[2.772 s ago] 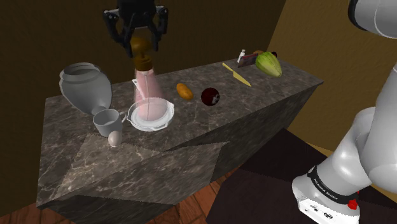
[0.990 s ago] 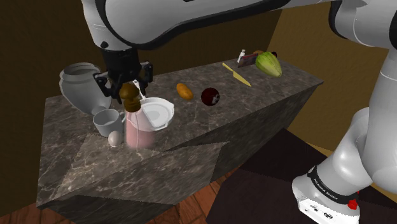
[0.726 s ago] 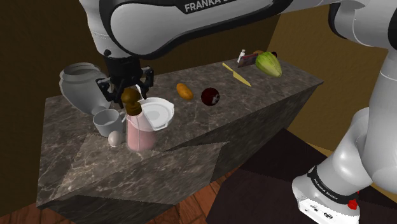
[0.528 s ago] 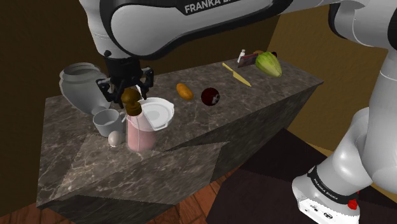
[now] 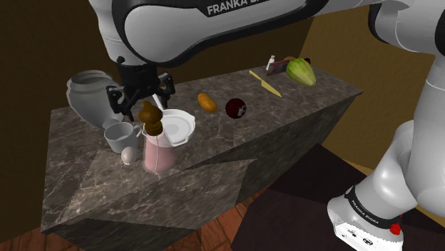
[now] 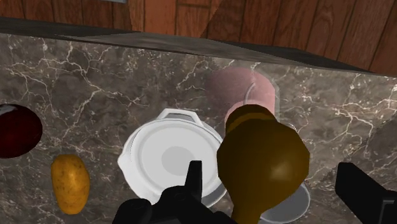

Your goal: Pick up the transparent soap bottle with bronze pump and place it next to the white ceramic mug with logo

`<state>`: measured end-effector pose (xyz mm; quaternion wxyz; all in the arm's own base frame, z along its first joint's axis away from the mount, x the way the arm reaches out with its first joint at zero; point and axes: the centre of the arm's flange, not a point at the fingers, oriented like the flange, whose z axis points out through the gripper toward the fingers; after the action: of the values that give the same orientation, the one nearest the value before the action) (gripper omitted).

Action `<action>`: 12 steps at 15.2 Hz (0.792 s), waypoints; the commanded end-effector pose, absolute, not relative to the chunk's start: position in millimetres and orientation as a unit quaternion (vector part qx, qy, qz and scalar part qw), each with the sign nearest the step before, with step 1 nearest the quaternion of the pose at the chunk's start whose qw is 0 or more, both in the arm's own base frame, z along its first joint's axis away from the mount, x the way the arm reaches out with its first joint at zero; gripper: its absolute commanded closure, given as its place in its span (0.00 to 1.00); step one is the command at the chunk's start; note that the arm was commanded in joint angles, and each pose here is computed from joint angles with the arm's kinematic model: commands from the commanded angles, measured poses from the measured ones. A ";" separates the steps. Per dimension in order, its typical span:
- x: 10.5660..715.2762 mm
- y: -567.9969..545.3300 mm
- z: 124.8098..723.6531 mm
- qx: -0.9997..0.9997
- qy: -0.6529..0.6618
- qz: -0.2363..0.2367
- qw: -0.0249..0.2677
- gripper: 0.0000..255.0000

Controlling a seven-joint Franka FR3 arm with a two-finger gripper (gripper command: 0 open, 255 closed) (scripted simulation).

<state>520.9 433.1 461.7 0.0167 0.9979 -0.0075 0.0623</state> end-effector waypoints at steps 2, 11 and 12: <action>519.3 433.6 474.7 0.998 -0.007 0.062 0.017 0.00; 514.8 434.9 511.2 0.998 -0.007 0.062 0.017 0.00; 514.8 434.9 511.2 0.998 -0.007 0.062 0.017 0.00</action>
<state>514.8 434.9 511.2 0.0167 0.9979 -0.0075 0.0624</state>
